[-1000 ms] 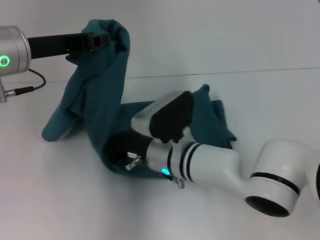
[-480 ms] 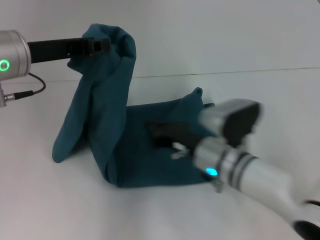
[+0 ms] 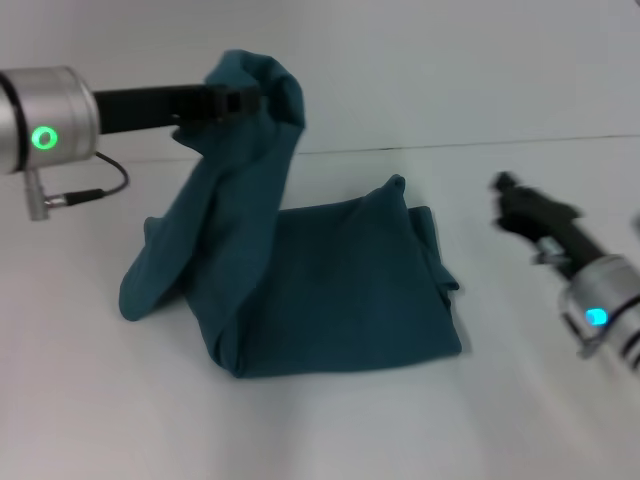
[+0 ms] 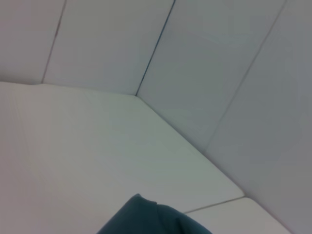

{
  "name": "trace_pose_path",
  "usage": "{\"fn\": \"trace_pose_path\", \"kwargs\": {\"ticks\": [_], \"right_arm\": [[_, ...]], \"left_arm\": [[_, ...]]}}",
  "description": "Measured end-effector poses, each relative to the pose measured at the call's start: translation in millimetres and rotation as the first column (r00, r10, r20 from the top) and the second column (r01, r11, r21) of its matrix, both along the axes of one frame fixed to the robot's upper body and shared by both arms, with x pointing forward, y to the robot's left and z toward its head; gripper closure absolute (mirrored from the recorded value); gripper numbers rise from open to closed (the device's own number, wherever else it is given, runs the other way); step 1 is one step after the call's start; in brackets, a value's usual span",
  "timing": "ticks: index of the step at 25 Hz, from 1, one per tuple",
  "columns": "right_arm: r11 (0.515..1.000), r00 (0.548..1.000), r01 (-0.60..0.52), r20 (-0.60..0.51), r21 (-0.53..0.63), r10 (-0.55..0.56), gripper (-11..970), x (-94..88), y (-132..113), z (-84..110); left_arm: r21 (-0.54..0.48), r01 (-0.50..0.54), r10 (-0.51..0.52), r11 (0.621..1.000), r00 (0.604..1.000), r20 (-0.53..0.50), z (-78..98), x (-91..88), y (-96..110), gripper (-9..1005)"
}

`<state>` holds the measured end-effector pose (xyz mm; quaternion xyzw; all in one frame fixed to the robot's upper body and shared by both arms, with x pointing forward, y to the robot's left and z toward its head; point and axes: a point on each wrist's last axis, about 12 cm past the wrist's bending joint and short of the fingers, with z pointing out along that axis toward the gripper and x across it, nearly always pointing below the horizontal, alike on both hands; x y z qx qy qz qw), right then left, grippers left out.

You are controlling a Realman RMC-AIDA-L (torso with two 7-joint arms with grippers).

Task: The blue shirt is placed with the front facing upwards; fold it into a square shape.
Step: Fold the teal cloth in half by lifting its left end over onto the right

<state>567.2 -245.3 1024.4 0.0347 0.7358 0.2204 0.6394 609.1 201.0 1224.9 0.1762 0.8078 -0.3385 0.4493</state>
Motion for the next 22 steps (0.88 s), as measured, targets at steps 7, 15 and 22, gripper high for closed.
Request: {"fn": "trace_pose_path", "kwargs": {"ticks": [7,15,22], "right_arm": [[0.986,0.987,0.161,-0.014,0.033,-0.160,952,-3.3,-70.7,2.1],[0.983,0.983,0.185,-0.018,-0.008,-0.185,952,-5.6,-84.8,2.3],[0.982,0.982,0.187,-0.013,-0.015,-0.187,951,-2.0,-85.7,4.8]], "left_arm": [[-0.033,0.085,-0.087,0.996,0.994,-0.058,-27.6,-0.1,-37.9,895],[-0.001,0.200,-0.198,0.980,0.968,-0.155,-86.7,-2.2,-103.6,895],[0.056,0.263,-0.259,0.963,0.964,-0.066,-102.4,-7.4,-124.5,894]]}}
